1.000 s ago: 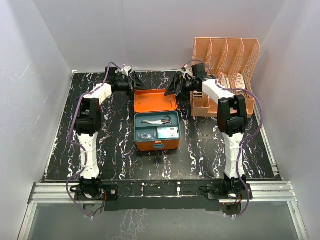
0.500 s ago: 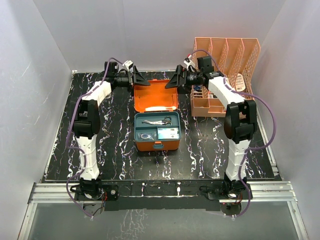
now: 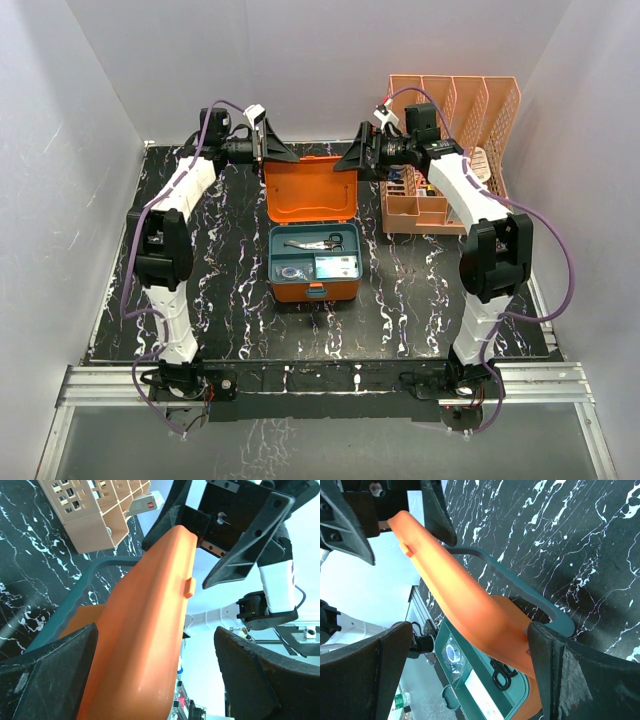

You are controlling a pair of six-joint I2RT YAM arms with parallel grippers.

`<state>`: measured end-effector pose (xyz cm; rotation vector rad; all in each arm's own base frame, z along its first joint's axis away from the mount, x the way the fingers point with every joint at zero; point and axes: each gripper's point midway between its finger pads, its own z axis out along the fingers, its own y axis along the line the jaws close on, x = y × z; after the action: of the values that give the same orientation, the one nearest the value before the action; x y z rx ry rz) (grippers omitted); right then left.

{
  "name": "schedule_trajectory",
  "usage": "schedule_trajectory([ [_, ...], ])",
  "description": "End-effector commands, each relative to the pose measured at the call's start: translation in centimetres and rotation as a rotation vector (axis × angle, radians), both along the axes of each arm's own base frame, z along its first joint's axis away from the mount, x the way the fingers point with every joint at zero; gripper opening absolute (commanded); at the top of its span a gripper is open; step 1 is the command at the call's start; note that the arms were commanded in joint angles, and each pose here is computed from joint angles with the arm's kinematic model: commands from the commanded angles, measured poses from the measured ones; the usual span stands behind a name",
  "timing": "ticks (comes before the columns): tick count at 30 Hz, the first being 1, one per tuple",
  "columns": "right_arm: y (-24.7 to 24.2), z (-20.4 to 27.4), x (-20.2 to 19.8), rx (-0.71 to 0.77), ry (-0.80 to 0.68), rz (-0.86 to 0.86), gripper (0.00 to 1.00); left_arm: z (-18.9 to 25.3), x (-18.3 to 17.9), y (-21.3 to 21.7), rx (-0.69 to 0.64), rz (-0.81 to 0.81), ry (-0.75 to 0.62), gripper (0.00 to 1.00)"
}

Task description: Organize the medicine kit

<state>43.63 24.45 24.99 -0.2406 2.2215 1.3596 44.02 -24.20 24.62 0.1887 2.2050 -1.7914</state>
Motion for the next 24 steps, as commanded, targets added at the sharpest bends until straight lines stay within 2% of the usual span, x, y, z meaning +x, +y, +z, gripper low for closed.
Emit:
schedule_trajectory([
  [1,-0.4,3.0,-1.5,0.015,-0.065,0.007,0.98,5.3,-3.5,0.1,-0.051,-0.061,-0.038,0.99],
  [13,-1.0,5.2,-3.7,-0.001,-0.094,0.006,0.98,7.2,-7.2,0.2,-0.082,-0.114,-0.027,0.99],
  [19,-1.5,8.6,-5.6,0.008,-0.144,0.004,0.98,7.8,-8.6,0.3,-0.088,-0.128,-0.019,0.99],
  [24,-2.0,8.8,-7.1,-0.016,-0.14,0.006,0.98,8.2,-9.8,0.4,-0.09,-0.133,-0.012,0.99],
])
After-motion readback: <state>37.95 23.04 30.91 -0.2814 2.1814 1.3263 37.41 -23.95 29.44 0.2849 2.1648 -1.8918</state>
